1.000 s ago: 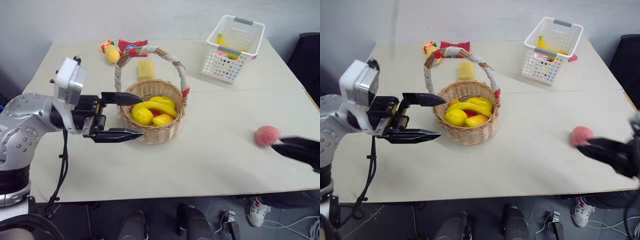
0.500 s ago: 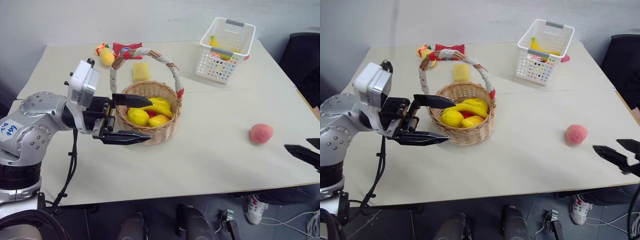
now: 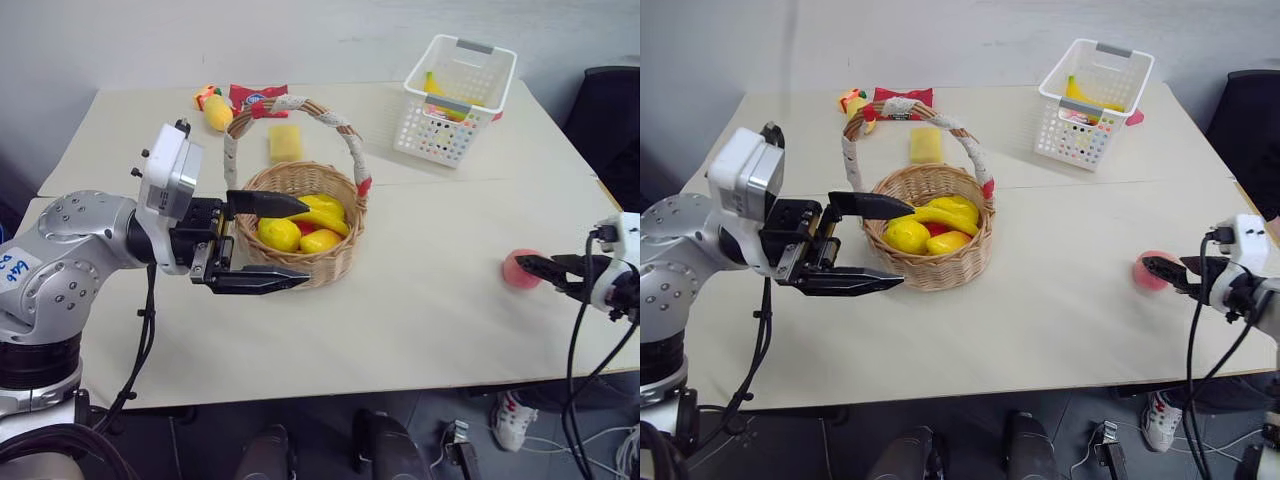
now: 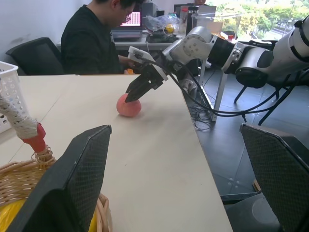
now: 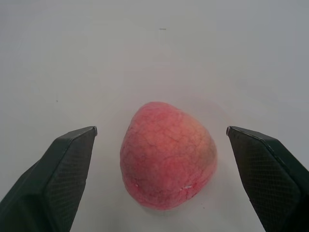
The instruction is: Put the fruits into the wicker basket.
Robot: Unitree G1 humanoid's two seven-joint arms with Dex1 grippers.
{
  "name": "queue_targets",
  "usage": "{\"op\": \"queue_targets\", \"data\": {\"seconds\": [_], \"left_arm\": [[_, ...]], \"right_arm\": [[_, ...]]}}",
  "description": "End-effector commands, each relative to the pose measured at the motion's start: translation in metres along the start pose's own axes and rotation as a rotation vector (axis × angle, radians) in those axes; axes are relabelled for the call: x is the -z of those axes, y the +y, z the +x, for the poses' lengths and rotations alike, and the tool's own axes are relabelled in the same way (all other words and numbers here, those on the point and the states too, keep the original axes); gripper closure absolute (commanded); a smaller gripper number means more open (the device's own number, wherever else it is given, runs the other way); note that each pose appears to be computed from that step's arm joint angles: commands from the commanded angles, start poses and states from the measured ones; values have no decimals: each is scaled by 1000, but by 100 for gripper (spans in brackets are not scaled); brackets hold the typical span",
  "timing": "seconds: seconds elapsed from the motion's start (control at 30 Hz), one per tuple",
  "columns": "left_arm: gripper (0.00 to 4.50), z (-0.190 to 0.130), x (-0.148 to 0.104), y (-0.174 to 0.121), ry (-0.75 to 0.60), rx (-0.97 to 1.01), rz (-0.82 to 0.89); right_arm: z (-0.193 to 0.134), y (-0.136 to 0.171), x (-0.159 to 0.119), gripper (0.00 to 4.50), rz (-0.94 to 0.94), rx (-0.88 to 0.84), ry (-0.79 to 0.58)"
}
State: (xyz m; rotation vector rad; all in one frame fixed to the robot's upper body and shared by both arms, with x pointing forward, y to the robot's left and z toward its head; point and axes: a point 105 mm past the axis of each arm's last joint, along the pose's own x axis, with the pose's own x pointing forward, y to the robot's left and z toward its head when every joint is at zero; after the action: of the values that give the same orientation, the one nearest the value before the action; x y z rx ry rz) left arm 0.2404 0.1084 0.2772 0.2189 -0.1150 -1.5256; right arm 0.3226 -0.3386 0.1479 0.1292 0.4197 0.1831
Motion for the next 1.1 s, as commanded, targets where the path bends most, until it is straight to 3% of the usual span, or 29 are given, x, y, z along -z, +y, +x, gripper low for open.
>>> {"op": "queue_targets", "data": {"seconds": [0.03,0.17,0.37,0.53,0.67,0.87,1.07,1.1], "left_arm": [[0,-1,-11,-6,-8,1,50],[0,-1,-13,-5,-6,-8,57],[0,-6,-15,-3,1,-38,56],[0,-20,-10,3,15,-129,23],[0,-43,-4,7,62,-234,4],[0,-65,-6,10,92,-333,3],[0,-68,-6,12,92,-357,22],[0,-66,-6,12,91,-355,25]], "right_arm": [[11,-8,3,2,-19,61,11],[23,-5,8,19,-41,39,16],[13,34,-13,171,-68,-211,-101],[-19,127,-22,173,-151,-645,-112],[-18,207,-33,173,-244,-857,-129],[-1,296,-62,173,-314,-1003,-199],[35,350,-69,173,-376,-978,-205],[42,354,-67,138,-386,-960,-197]]}}
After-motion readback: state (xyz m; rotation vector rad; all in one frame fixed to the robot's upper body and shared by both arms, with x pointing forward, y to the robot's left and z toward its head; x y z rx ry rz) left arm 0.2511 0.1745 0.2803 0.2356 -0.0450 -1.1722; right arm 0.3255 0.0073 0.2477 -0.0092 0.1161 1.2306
